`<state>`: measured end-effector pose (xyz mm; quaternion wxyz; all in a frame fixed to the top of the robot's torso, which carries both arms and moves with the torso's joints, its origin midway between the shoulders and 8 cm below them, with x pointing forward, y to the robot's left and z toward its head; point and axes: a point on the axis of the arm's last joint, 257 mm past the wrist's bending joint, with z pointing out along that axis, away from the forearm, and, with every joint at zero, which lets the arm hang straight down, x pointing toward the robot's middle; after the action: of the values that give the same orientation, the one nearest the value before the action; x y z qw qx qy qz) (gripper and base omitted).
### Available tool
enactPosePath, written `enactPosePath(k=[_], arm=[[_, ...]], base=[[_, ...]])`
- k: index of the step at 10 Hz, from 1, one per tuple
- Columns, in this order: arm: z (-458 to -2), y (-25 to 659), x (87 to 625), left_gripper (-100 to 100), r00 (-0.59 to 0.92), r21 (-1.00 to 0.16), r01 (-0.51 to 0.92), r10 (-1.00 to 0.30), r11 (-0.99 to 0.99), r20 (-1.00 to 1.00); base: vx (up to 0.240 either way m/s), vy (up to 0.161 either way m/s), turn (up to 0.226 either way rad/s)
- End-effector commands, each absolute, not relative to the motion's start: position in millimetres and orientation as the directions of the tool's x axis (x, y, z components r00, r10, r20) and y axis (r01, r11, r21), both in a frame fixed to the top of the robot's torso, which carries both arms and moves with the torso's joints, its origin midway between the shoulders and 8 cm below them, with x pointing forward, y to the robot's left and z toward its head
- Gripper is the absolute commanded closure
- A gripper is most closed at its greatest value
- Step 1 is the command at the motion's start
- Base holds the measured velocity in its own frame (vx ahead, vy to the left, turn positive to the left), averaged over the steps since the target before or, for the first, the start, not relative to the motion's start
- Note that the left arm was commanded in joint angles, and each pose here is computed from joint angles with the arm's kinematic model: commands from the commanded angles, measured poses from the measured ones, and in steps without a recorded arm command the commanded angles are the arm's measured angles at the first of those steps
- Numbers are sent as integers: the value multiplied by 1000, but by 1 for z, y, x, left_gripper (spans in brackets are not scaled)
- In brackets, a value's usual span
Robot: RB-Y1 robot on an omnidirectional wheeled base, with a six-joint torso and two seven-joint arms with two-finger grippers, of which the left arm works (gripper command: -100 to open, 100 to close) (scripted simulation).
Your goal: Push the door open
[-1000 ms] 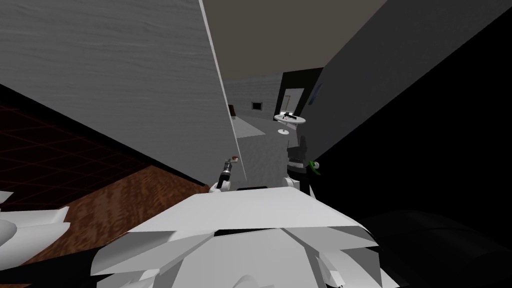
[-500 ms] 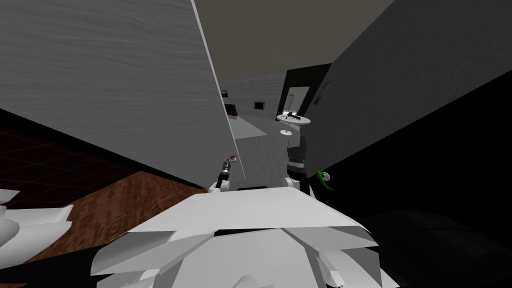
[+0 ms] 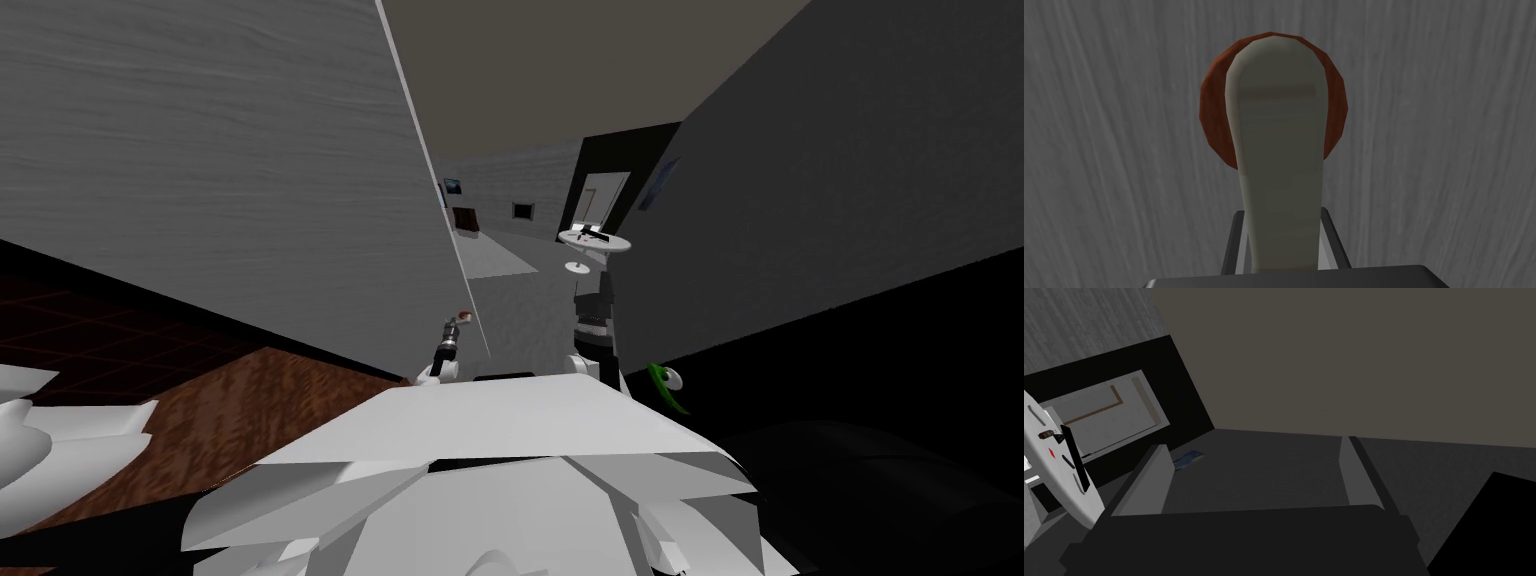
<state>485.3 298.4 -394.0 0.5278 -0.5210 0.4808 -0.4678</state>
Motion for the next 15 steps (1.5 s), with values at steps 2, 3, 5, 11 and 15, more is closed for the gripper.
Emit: enactPosePath(k=[2,3,5,11,15], arm=[[-387,321,485,100,137,-1000,2,-990,29,-29],[-387,325,484,100,147,-1000,2,-989,29,-28],[-387,332,482,100,168,-1000,2,-985,27,-26],[-388,345,478,100,209,-1000,2,-978,19,-18],[-390,352,475,100,238,-1000,0,-971,7,-7]], base=[[147,-64,72],[200,-90,126],[229,-112,154],[132,-62,76],[178,-88,98]])
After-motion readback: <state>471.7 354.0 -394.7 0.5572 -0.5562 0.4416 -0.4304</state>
